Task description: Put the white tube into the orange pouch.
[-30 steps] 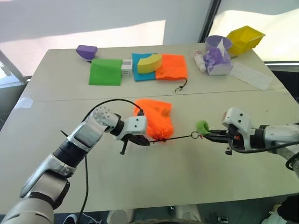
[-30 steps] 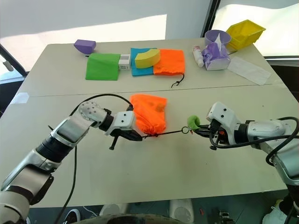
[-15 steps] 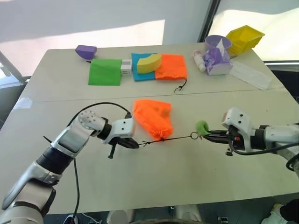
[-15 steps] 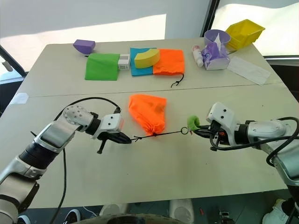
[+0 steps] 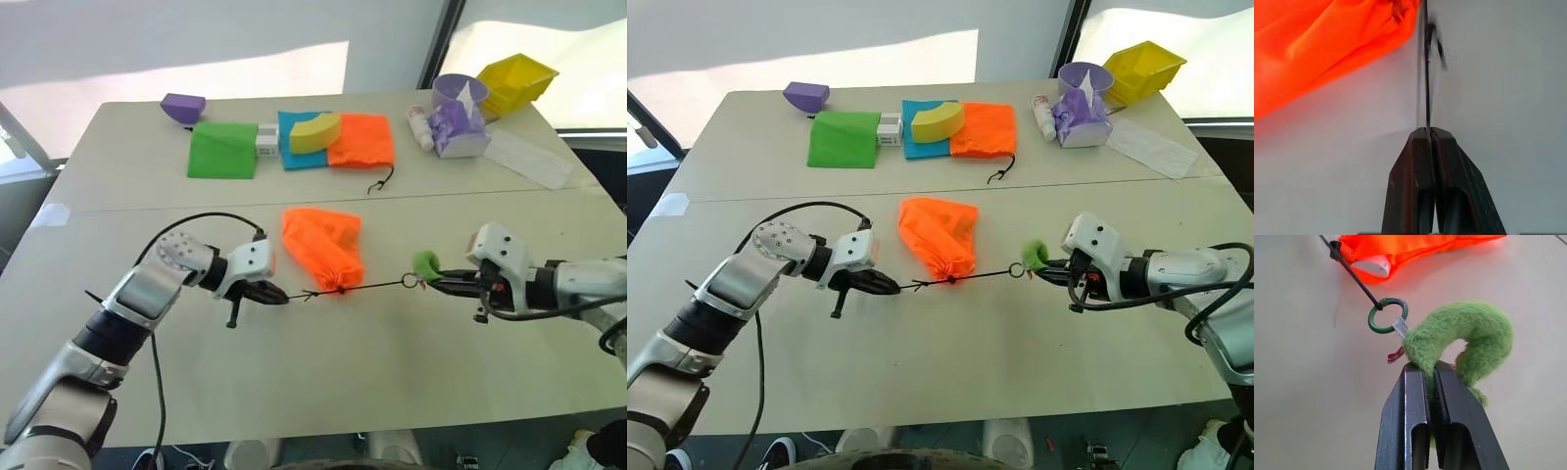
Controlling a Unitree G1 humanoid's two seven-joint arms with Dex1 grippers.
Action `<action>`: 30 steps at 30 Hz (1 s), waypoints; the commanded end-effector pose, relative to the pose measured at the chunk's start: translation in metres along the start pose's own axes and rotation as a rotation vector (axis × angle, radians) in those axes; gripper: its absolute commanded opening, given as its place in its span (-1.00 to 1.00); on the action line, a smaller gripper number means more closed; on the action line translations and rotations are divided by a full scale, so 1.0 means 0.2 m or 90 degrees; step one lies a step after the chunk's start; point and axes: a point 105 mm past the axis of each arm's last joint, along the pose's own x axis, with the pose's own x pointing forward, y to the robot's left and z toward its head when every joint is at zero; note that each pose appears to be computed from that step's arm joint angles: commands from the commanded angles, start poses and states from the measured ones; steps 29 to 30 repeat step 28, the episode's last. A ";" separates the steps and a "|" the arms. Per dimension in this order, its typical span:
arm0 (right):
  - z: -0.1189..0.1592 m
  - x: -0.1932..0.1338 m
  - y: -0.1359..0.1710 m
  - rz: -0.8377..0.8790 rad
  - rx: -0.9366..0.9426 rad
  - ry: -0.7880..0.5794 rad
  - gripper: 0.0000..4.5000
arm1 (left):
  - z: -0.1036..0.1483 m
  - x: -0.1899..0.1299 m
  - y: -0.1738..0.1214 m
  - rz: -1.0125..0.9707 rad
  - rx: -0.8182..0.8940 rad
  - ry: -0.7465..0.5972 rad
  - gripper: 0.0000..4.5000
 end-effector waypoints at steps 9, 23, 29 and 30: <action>0.06 0.01 0.07 0.027 0.005 -0.030 0.97 | 0.24 -0.16 0.01 0.055 -0.099 -0.230 0.76; 0.13 0.07 -0.03 -0.035 0.067 -0.228 0.97 | 0.01 -0.39 0.08 0.397 -0.179 -0.287 0.76; 0.07 0.14 0.07 0.013 0.102 -0.212 0.97 | -0.15 -0.45 0.02 0.461 -0.222 -0.270 0.76; 0.07 0.14 0.07 0.013 0.102 -0.212 0.97 | -0.15 -0.45 0.02 0.461 -0.222 -0.270 0.76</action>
